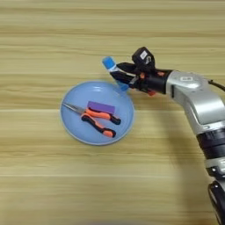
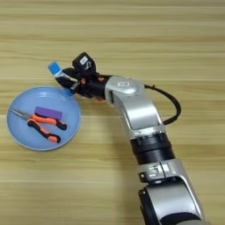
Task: Move the objects on the table
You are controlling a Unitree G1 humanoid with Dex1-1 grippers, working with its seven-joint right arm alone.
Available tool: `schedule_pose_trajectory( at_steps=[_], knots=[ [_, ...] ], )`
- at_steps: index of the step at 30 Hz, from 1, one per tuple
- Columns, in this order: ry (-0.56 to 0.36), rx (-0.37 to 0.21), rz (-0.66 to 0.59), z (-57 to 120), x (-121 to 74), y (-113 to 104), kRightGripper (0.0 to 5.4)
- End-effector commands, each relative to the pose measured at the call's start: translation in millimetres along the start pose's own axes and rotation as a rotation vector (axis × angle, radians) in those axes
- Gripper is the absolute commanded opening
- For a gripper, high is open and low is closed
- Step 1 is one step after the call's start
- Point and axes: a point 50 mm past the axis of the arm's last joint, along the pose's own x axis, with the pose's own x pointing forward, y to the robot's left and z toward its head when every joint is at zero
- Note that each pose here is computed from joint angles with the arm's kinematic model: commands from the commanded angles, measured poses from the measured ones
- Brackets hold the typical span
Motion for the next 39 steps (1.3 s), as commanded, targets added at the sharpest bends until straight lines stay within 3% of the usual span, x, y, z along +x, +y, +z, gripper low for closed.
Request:
schedule_pose_trajectory(
  at_steps=[1, 10, 19, 26, 37, 39],
  knots=[
    [-0.068, -0.092, -0.060, 28.1, -19.5, -16, 1.43],
    [0.049, -0.055, -0.083, 1.8, -48.9, -25, 1.43],
    [0.201, -0.021, -0.128, -36.1, -69.7, -30, 1.43],
    [0.255, -0.006, -0.189, -55.4, -69.2, -41, 1.43],
    [0.267, -0.006, -0.180, -66.5, -62.2, -38, 1.43],
    [0.263, -0.006, -0.177, -66.1, -61.5, -37, 1.80]
  ],
)
